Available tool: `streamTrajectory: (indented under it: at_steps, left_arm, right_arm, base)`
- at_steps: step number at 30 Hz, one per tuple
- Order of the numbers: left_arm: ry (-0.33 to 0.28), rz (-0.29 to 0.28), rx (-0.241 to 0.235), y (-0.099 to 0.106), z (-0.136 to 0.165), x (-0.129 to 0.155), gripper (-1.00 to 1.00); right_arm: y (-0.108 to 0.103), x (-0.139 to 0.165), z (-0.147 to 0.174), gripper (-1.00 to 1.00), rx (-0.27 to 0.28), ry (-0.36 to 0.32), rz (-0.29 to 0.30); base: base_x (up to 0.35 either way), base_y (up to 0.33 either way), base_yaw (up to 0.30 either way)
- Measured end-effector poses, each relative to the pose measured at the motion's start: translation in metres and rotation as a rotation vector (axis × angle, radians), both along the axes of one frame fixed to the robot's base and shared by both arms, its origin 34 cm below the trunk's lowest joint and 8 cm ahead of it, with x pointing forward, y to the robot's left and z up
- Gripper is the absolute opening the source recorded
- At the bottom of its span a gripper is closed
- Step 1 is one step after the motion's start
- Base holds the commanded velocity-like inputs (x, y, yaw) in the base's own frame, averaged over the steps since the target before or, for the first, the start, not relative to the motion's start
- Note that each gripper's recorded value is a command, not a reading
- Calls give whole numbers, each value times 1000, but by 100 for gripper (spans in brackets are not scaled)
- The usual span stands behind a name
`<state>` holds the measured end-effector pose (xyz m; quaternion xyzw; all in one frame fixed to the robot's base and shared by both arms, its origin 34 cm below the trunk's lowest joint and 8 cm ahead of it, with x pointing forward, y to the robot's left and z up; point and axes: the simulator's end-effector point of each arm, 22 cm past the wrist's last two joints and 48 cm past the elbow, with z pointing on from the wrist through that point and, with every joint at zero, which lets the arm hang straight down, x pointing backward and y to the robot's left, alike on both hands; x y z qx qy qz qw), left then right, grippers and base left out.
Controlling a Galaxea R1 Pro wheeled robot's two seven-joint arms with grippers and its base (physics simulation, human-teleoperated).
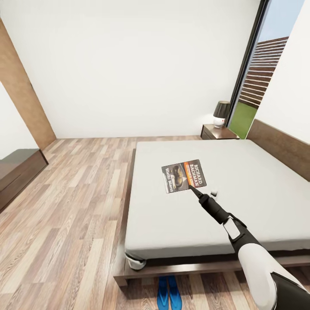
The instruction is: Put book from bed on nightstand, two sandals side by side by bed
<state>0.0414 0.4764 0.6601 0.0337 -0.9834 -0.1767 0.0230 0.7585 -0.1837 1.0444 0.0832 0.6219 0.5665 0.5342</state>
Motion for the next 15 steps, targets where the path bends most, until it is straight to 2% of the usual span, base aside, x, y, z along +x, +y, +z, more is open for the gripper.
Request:
streamTrajectory:
  at_steps: [10, 15]
  left_arm:
    - [-17, 1, -3, -2, -2, 5, 100]
    - [-25, 2, -3, -3, -2, 8, 100]
  right_arm:
    - [-1, 0, 9, -100, 2, -10, -3]
    - [2, -1, 10, -100, 14, 13, 11]
  base:
    - [0, 0, 1]
    - [0, 0, 40]
